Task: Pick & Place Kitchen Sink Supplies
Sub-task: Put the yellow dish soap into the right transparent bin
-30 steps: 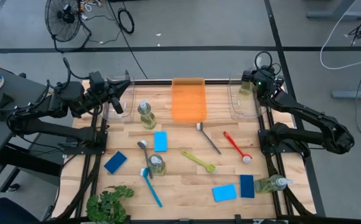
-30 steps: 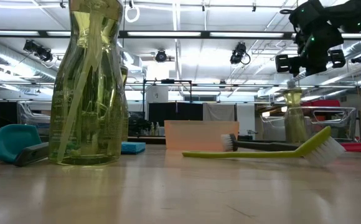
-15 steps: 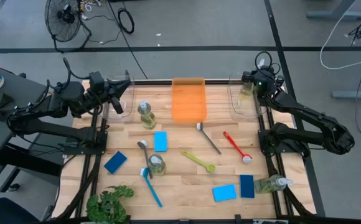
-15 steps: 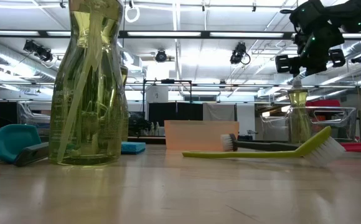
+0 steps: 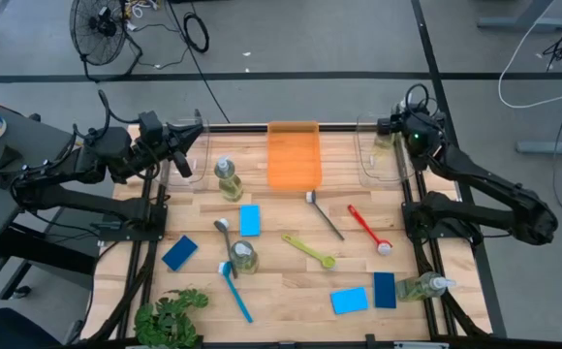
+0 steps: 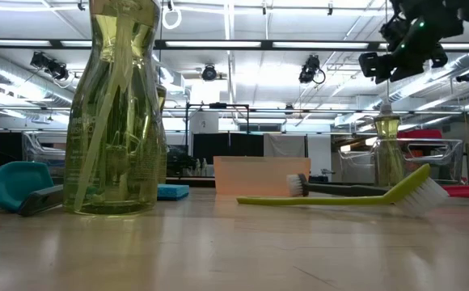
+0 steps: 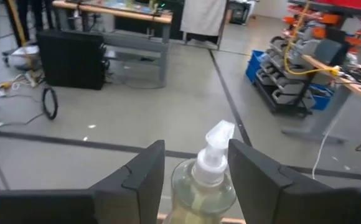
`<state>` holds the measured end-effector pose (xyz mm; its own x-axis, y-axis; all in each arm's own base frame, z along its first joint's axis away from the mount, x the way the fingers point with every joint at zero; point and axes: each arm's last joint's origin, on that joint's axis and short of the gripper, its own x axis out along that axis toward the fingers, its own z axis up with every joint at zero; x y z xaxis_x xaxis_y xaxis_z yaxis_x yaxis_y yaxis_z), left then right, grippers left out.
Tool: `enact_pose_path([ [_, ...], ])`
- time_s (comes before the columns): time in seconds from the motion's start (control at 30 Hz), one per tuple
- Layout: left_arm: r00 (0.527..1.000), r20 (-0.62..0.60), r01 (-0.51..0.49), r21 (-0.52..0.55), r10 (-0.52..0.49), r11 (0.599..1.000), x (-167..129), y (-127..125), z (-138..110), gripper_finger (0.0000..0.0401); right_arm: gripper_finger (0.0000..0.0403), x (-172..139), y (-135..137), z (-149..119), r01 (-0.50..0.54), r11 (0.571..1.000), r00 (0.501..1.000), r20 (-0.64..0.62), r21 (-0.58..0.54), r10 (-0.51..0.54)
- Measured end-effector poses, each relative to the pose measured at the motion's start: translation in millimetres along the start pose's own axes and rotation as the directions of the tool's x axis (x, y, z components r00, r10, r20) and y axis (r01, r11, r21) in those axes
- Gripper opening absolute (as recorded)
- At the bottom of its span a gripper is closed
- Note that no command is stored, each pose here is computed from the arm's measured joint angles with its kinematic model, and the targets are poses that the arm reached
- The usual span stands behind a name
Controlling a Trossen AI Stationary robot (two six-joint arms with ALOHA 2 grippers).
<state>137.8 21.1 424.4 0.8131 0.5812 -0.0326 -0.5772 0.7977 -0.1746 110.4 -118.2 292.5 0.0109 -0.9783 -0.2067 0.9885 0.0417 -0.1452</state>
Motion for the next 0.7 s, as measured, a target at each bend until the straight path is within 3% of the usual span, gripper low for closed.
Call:
enact_pose_path([
  [0.2,1.000,0.000,0.000,-0.001,0.000,1.000,0,0,0,0.0012,0.0175,-13,2,1,-0.129,0.992,0.991,-0.050,-0.014,0.128],
  [0.33,1.000,0.000,0.000,-0.001,0.000,1.000,0,0,0,0.0012,0.0158,-20,7,-2,-0.301,0.954,0.949,-0.096,0.003,0.300],
  [0.53,1.000,0.000,0.000,0.000,0.000,1.000,0,0,0,0.0012,0.0120,-30,15,-5,-0.580,0.814,0.805,-0.148,0.012,0.575],
  [0.7,1.000,0.000,0.000,0.000,0.000,1.000,0,0,0,0.0012,0.0085,-38,20,-5,-0.752,0.658,0.645,-0.159,0.044,0.748],
])
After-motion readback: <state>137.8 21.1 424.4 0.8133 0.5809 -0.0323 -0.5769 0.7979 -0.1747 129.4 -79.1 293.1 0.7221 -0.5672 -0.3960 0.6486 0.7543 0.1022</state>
